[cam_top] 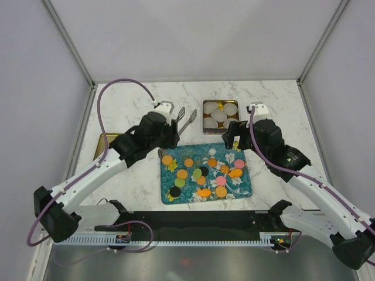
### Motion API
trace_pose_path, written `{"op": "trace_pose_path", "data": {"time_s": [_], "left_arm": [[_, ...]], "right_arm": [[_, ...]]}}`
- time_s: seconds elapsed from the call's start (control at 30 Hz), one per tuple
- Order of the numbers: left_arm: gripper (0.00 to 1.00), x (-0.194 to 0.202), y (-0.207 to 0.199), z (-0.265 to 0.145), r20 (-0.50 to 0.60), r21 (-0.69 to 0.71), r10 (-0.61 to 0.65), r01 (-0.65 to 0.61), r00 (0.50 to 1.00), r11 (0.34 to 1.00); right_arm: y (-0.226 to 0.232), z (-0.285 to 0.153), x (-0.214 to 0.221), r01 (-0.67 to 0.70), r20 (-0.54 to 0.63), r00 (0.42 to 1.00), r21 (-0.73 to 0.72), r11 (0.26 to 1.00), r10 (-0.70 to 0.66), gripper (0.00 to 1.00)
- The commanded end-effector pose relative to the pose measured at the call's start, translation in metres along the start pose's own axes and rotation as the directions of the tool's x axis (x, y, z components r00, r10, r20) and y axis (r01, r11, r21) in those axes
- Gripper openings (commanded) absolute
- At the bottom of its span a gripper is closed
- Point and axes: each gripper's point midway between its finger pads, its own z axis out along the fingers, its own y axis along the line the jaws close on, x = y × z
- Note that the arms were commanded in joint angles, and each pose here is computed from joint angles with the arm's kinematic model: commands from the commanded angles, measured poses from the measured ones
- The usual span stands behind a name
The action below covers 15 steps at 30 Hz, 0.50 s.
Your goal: Pack the cookies
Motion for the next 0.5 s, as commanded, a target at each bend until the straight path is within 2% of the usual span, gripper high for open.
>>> {"op": "trace_pose_path", "data": {"time_s": [0.0,0.2,0.3,0.47], "left_arm": [[0.52,0.025,-0.013,-0.031,-0.007,0.027,-0.012,0.012,1.0,1.0],[0.47,0.083,-0.03,-0.058,-0.125,0.117,0.03,-0.015,0.992,0.993],[0.46,0.11,-0.024,-0.069,-0.187,0.103,0.053,-0.034,0.981,0.994],[0.46,0.135,-0.024,-0.076,-0.243,0.124,0.073,-0.044,0.967,0.991]], "right_arm": [[-0.004,-0.013,-0.022,0.019,0.047,0.999,0.031,0.999,-0.021,0.98],[-0.008,-0.014,-0.02,0.029,0.042,0.999,0.051,0.998,-0.032,0.98],[-0.008,-0.011,-0.018,0.032,0.031,0.999,0.055,0.998,-0.034,0.98],[-0.009,-0.008,-0.015,0.031,0.022,0.999,0.062,0.998,-0.033,0.98]]}}
